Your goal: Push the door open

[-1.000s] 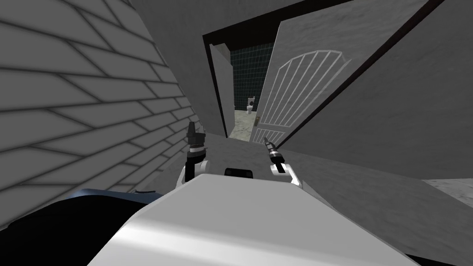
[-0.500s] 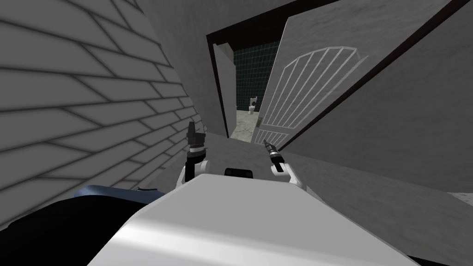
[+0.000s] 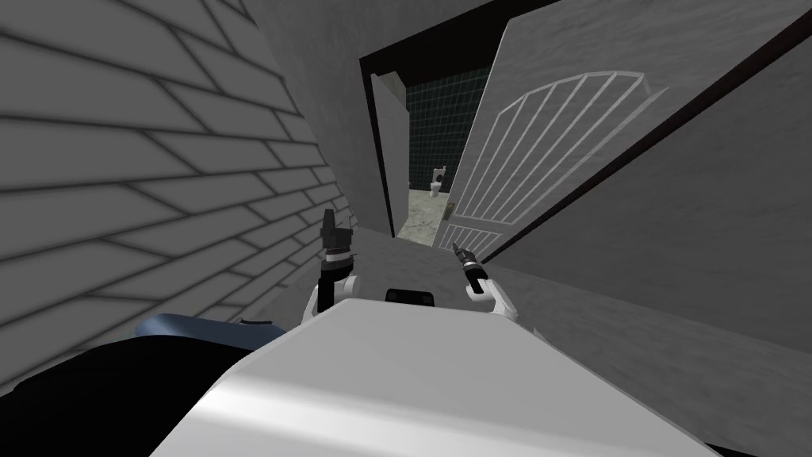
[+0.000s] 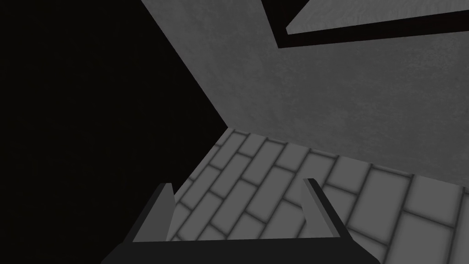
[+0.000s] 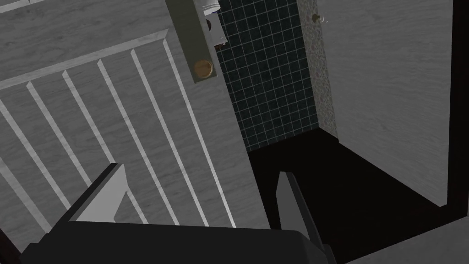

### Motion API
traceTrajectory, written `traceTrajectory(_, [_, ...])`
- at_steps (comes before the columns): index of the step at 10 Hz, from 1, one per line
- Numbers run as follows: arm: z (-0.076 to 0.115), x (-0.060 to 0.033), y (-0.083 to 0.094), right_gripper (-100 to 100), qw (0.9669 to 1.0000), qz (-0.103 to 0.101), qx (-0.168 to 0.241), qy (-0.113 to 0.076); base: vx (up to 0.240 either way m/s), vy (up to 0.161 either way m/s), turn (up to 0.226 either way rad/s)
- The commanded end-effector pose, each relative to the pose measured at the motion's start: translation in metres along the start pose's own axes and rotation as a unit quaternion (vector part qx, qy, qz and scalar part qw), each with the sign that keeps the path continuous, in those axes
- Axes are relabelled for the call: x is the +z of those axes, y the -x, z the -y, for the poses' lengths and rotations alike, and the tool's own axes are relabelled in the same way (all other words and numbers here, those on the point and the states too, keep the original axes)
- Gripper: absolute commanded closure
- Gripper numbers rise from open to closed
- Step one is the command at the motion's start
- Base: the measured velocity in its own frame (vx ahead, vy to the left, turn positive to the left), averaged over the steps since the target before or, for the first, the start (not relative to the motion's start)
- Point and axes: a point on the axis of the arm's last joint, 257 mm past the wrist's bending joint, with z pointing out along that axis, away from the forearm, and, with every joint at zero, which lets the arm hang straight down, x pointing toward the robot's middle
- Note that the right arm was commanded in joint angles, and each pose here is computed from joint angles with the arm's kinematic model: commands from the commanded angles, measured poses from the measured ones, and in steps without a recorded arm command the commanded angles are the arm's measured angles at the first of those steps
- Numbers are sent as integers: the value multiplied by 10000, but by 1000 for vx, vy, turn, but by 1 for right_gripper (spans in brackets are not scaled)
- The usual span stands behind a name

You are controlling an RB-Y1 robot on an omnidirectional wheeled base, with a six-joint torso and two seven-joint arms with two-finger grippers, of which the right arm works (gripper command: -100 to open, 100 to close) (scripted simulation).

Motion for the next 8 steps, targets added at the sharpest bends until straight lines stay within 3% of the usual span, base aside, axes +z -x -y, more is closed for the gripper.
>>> traceTrajectory(1, [176,14,-79,-100,9992,-130,-330,-196,51,10,75])
traceTrajectory(2, [176,14,-80,-100,9989,-133,-395,-195,45,4,55])
traceTrajectory(3, [329,34,-144,-100,9969,-241,-655,-362,58,1,95])
traceTrajectory(4, [329,34,-144,-100,9963,-245,-734,-360,48,-1,60])
traceTrajectory(5, [484,50,-198,-100,9931,-347,-990,-526,53,4,107])
traceTrajectory(6, [484,50,-197,-100,9922,-350,-1074,-523,49,-3,51])
traceTrajectory(7, [641,61,-240,-100,9877,-447,-1330,-687,52,2,96])
traceTrajectory(8, [641,61,-238,-100,9866,-449,-1414,-683,49,0,52])
